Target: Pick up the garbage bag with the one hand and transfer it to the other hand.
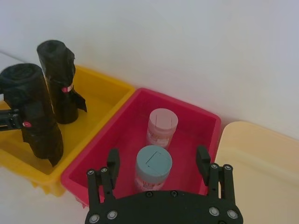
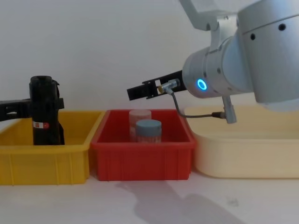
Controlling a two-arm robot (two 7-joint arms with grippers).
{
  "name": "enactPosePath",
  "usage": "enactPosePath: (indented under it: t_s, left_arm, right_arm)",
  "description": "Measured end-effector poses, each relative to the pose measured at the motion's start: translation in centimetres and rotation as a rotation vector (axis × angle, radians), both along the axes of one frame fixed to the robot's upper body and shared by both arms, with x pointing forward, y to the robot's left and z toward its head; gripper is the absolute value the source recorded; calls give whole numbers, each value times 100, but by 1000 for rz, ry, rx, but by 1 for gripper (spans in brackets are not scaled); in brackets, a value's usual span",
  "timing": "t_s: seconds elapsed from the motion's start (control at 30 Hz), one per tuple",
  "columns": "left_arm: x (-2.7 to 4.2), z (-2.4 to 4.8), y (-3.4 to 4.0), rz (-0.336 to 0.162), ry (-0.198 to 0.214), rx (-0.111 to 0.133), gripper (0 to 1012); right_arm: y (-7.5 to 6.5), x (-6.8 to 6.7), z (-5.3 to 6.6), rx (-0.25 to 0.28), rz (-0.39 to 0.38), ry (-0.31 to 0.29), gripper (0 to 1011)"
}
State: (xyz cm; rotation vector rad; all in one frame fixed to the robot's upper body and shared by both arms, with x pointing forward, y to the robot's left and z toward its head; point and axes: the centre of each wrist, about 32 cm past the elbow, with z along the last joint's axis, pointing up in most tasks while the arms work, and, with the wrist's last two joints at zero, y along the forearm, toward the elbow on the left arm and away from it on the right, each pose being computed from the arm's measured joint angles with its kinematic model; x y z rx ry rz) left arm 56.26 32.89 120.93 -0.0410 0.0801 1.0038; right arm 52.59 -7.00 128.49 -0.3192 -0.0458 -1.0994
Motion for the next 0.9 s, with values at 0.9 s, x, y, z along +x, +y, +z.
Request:
enactPosePath:
  t_s: [0.9]
  left_arm:
    - [62,-12,-32,-9,11,12,1001]
  right_arm:
    - [205,262,-161,-42,-14,96,1000]
